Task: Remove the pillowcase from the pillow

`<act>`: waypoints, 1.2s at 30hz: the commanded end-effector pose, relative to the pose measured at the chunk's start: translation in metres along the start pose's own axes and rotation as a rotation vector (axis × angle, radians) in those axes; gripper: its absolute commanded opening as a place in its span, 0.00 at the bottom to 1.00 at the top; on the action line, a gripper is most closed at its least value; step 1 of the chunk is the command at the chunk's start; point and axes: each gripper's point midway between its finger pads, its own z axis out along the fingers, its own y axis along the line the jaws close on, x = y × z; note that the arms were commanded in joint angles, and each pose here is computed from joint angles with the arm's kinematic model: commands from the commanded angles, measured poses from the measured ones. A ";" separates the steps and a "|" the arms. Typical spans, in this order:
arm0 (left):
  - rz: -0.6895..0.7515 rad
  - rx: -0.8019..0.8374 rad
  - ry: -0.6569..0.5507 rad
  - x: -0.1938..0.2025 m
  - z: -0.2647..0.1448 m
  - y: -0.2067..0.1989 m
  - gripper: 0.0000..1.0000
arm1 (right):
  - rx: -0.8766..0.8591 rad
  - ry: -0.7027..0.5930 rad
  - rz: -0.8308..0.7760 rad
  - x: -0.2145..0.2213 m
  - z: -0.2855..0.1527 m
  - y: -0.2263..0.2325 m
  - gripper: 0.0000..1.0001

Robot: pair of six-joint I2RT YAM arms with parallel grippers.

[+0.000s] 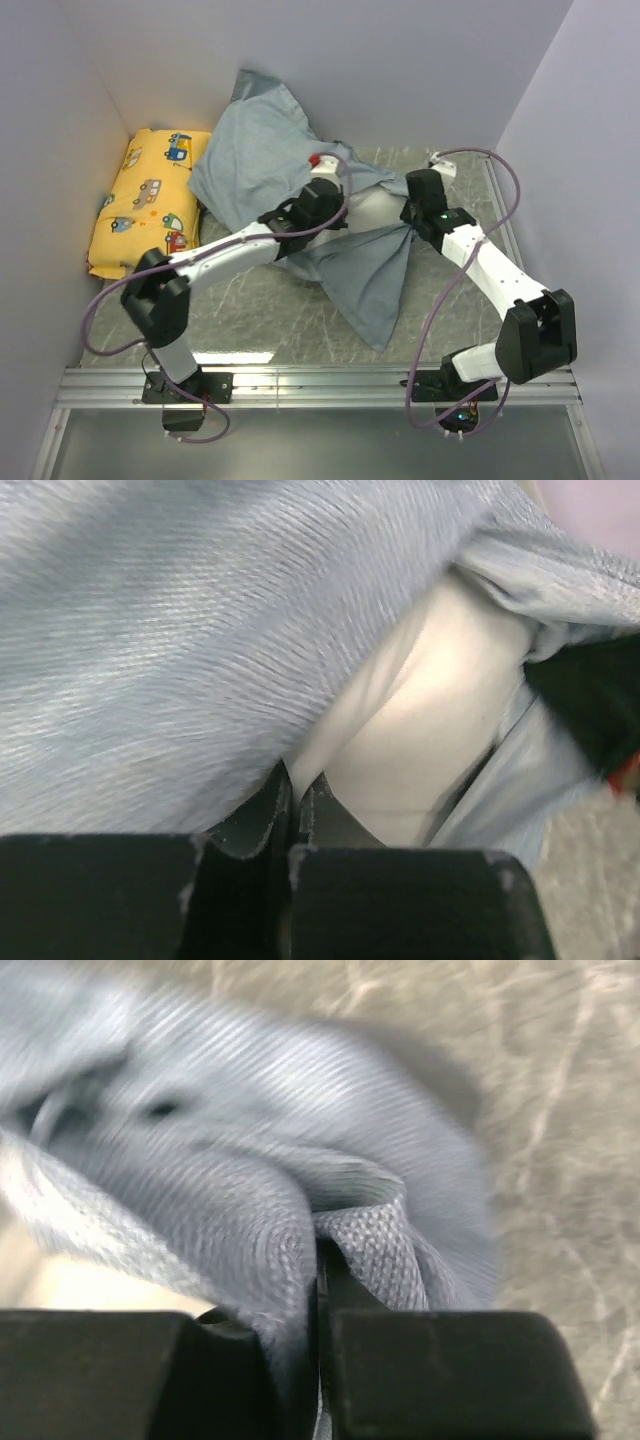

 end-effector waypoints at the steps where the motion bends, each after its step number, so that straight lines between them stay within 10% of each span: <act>1: -0.094 0.010 -0.172 -0.075 -0.050 0.018 0.00 | 0.064 -0.060 0.115 -0.026 0.004 -0.039 0.10; 17: -0.169 0.174 -0.498 -0.188 -0.198 0.015 0.00 | -0.233 0.109 0.316 0.010 0.059 -0.020 0.08; 36: -0.204 0.172 -0.352 -0.122 -0.212 0.038 0.00 | -0.357 0.180 0.464 0.003 0.087 -0.025 0.38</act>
